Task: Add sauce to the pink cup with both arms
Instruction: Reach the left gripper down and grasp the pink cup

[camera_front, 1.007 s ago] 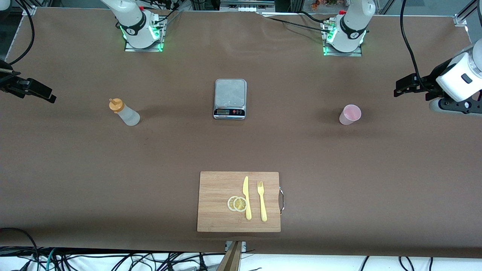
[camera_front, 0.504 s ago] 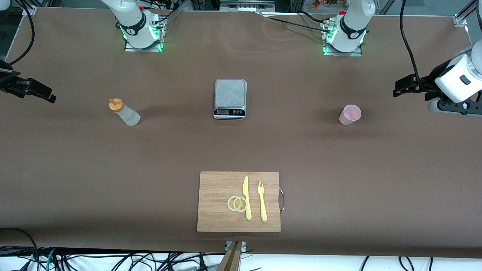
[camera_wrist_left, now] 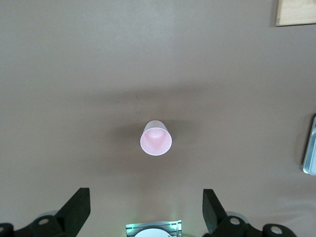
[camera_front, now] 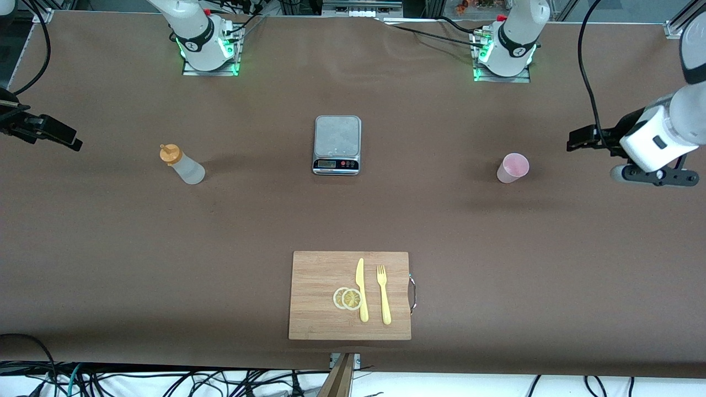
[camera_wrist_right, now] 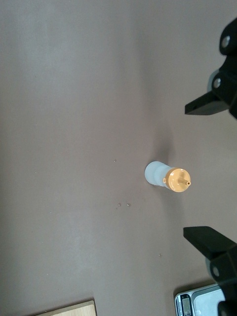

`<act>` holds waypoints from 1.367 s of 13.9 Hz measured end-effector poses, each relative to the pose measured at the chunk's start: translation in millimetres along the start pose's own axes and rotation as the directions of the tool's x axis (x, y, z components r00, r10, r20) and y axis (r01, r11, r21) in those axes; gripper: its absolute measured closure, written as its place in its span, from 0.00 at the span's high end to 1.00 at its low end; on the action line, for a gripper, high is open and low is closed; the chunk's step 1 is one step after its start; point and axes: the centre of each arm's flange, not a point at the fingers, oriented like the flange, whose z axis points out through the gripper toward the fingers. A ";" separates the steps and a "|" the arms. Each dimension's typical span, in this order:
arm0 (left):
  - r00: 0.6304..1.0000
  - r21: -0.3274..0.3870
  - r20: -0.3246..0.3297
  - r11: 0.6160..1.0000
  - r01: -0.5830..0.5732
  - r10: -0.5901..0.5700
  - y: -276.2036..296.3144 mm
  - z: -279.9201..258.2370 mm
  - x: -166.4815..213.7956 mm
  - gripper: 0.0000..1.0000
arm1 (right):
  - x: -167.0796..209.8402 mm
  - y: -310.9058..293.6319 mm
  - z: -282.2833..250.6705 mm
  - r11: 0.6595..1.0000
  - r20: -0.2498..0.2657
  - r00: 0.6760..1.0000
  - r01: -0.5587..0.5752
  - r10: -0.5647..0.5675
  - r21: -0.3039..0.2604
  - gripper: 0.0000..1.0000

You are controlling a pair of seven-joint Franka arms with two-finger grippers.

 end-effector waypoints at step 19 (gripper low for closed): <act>0.998 0.011 -0.046 0.999 -0.039 0.039 -43.6 265.2 -19.9 0.99 | -0.1 0.0 0.2 1.000 0.001 1.000 0.000 0.000 0.000 1.00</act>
